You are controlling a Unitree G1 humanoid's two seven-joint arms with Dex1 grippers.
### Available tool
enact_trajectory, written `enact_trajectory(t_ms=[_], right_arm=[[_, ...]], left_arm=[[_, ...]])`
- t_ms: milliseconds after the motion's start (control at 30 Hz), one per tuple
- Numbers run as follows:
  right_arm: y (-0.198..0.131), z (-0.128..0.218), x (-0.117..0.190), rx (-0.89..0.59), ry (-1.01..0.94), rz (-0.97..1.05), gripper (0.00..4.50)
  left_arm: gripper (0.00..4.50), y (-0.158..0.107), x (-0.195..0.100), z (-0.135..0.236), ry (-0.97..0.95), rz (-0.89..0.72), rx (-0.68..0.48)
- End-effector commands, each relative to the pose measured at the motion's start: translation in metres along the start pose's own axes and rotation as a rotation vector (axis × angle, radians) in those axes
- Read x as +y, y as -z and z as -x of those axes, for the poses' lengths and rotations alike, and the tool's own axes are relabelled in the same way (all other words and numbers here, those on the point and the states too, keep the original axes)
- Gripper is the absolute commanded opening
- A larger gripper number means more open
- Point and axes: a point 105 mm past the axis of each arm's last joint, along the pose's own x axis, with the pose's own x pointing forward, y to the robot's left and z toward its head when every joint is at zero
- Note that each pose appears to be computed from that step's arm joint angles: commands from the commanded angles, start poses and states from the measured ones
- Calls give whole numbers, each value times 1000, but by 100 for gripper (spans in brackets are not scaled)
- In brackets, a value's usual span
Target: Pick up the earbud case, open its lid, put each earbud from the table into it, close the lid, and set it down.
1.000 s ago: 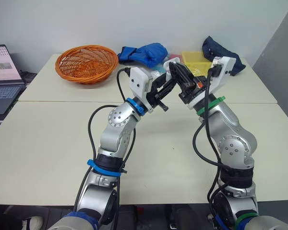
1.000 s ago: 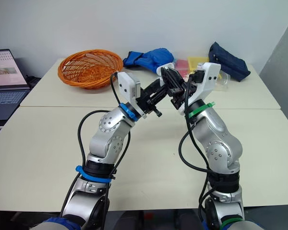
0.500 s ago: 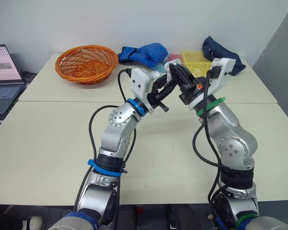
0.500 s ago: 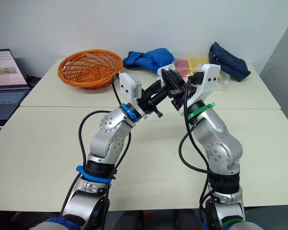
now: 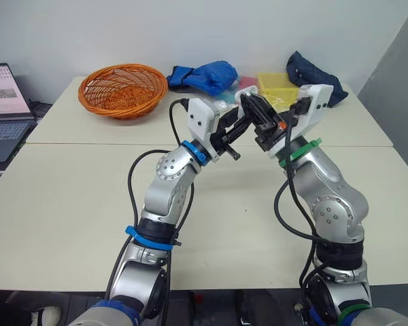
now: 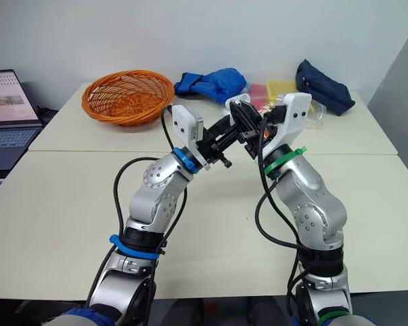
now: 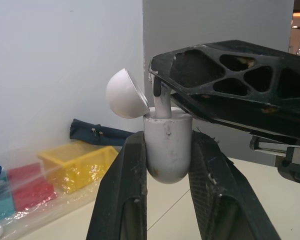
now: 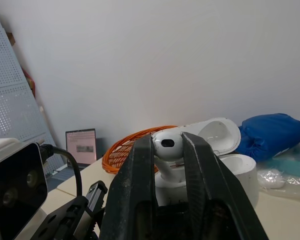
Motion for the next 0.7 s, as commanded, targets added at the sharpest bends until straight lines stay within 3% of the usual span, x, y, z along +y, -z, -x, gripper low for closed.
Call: enact_trajectory(t_ms=[33, 533, 700], right_arm=[[13, 5, -9, 67, 39, 20, 41], [15, 8, -14, 78, 62, 26, 41], [13, 7, -15, 70, 64, 30, 207]], left_arm=[[75, -48, -8, -12, 34, -93, -169], [75, -49, -9, -13, 40, -102, -172], [75, -49, -10, -13, 42, -98, -172]])
